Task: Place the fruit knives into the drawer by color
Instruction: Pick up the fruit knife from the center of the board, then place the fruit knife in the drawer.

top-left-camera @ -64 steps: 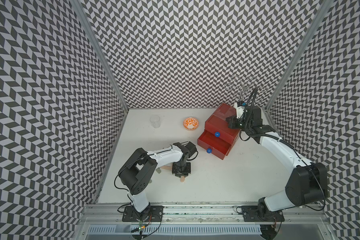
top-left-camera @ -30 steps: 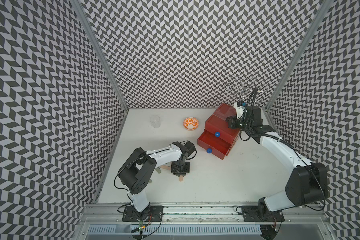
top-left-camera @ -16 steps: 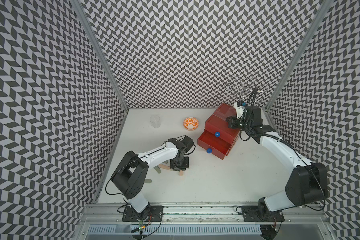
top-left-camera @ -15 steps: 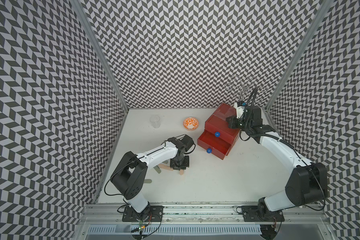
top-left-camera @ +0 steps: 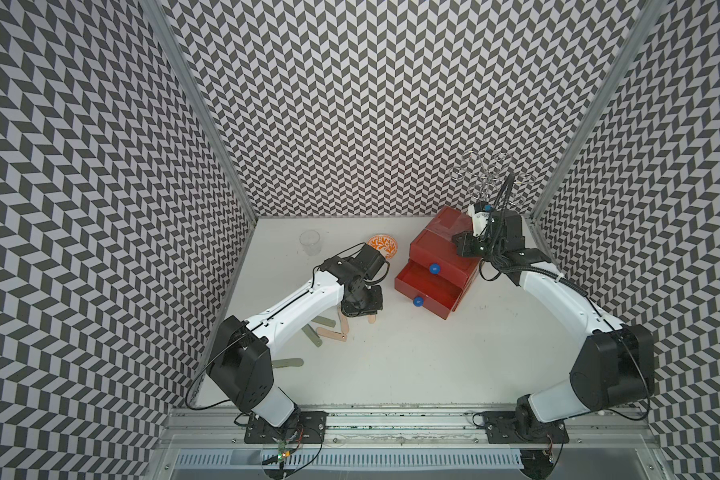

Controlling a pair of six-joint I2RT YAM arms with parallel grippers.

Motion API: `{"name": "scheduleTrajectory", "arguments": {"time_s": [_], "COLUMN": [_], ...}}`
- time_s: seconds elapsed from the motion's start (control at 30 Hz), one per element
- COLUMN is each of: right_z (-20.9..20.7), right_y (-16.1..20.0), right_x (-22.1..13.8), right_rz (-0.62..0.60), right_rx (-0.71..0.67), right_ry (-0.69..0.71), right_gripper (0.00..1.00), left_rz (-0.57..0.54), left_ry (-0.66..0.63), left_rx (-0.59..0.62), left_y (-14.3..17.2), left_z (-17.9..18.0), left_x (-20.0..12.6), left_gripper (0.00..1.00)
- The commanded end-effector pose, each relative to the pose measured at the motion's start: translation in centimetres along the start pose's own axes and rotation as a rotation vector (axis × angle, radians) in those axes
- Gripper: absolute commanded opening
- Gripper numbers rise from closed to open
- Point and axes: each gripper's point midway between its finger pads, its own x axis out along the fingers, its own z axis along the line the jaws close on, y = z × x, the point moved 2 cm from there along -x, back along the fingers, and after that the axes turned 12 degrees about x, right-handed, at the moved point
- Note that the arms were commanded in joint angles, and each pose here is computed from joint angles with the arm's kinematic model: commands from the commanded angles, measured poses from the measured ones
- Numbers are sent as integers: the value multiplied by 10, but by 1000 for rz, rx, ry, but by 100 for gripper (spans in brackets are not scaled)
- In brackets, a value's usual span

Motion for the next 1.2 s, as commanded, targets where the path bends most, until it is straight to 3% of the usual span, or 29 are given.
{"name": "scheduleTrajectory", "arguments": {"time_s": [0.0, 0.37, 0.6, 1.17], "right_z": [-51, -52, -52, -50], "right_y": [78, 78, 76, 74], "right_x": [12, 13, 12, 8], "right_rz": [293, 293, 289, 287], "right_rx": [95, 98, 96, 88], "right_ry": [188, 194, 204, 203], "right_gripper": [1, 1, 1, 1], "left_rz": [-67, -235, -297, -279], "left_ry": [76, 343, 437, 534], "left_rx": [-4, -41, -66, -129], "left_y": [-14, -58, -77, -90], "left_z": [-15, -69, -101, -132], "left_x": [-24, -58, -68, -27], "left_gripper": [17, 17, 17, 17]}}
